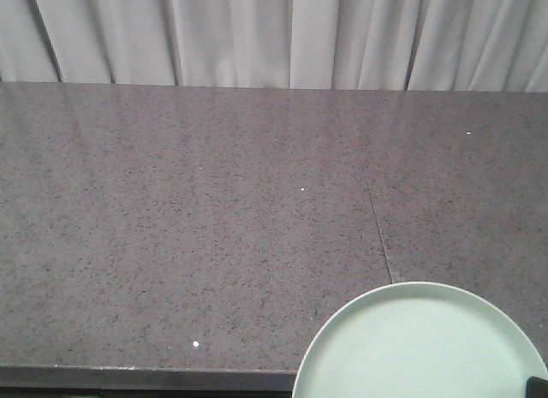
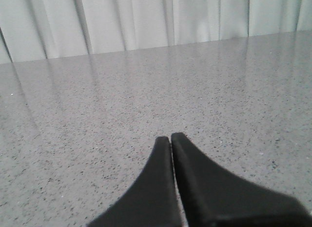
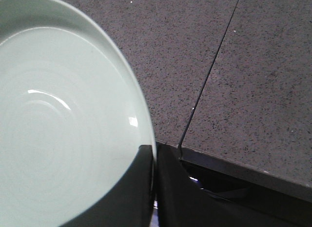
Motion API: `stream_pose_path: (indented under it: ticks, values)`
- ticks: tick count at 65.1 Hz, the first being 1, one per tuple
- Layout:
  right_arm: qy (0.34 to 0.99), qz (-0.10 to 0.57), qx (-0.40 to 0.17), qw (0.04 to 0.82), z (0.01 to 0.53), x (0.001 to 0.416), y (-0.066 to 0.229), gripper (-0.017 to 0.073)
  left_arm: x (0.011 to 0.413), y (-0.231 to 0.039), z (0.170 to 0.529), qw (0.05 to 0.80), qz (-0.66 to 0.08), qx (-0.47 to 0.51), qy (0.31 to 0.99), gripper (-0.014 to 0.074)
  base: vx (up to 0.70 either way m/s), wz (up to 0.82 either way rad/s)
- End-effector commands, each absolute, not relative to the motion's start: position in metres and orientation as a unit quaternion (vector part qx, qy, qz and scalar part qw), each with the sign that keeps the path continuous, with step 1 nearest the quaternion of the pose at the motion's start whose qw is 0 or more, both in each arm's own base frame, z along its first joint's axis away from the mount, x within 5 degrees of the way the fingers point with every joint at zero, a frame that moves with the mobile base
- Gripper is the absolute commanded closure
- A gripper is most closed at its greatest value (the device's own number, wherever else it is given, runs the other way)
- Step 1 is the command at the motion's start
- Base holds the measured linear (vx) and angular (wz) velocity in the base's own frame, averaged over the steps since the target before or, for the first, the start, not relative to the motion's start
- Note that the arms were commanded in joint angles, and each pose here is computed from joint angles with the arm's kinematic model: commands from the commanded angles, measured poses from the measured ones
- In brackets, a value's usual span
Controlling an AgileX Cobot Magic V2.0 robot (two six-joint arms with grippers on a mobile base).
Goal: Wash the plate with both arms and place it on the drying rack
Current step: 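Drive the base away from the counter holding the plate in the right gripper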
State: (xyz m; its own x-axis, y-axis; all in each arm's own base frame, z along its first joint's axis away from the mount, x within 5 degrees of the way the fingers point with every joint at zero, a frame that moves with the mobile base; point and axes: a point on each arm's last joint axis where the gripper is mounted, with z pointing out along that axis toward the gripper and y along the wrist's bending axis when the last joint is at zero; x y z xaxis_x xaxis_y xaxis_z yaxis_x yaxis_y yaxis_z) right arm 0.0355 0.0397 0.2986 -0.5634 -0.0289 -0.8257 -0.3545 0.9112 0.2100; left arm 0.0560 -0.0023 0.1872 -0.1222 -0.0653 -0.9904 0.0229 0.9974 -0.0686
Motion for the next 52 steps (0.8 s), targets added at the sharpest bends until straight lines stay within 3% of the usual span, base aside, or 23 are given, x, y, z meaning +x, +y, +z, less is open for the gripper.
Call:
stream_pose_path:
  ticks: [1,26,52]
  values:
    - [0.851,0.186,-0.099,0.482,0.3093,0.0388,0.04,0.0564,0.0544,-0.0018,0.2033,0.703,-0.036,-0.018,0.71,0.06,-0.05,0.15]
    - [0.851,0.186,-0.099,0.481,0.3093,0.0387,0.04,0.0564,0.0544,-0.0018,0.2033,0.703,-0.036,-0.018,0.71,0.06,-0.07,0.26]
    - [0.851,0.186,-0.099,0.481,0.3093,0.0387,0.04,0.0564,0.0544,-0.0018,0.2033,0.703,-0.036,-0.018,0.71,0.06,-0.12,0.47]
